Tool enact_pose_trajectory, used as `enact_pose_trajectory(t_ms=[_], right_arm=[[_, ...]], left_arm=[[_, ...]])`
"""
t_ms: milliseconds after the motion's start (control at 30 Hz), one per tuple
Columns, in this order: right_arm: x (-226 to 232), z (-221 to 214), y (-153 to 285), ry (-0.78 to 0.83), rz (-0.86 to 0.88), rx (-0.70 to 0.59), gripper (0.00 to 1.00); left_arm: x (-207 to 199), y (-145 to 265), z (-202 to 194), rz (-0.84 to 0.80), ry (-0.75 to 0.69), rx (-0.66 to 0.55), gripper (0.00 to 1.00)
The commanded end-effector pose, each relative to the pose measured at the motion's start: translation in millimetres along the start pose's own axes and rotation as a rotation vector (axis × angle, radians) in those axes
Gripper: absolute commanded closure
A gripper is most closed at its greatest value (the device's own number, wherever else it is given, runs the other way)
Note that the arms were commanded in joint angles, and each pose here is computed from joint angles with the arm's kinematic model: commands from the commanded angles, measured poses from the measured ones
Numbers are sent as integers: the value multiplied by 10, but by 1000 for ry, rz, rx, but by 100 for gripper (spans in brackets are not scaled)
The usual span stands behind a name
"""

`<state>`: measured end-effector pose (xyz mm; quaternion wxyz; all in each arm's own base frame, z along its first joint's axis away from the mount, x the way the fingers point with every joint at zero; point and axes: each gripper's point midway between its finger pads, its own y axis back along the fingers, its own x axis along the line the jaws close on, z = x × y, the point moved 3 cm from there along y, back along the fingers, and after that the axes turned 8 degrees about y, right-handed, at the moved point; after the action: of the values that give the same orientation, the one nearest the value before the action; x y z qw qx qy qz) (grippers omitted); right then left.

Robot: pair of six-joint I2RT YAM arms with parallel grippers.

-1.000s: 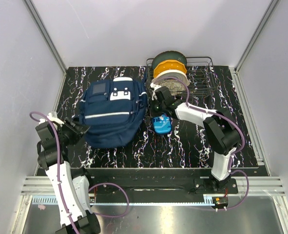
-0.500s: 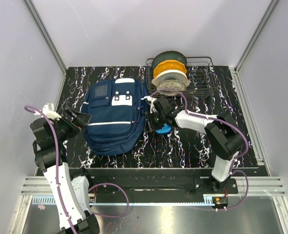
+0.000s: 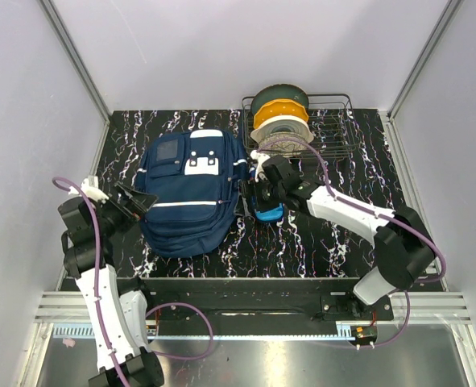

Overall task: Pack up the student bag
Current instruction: Zip the student bag at the center of the board, then unzip the student bag at the center of the board.

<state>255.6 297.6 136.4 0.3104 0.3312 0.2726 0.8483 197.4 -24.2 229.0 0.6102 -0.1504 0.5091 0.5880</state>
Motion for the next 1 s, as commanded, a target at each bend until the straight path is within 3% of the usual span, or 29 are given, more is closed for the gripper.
enact_pose_trajectory(t_ms=[0,167,600,967], right_arm=[[-24,421,260,28,-109,-132,11],[-180,635,416,-87,-197,-221,0],[-616,1058,307,-184,-274,-226,0],[-757,960,116,-272,-220,-151,1]], left_arm=[[-38,-31,3,-53,-37,5,1],[-20,-43,-30,-60,-41,22,1],[11,-62,-78,-67,-47,55,1],[3,-82,-62,-69,-47,61,1]])
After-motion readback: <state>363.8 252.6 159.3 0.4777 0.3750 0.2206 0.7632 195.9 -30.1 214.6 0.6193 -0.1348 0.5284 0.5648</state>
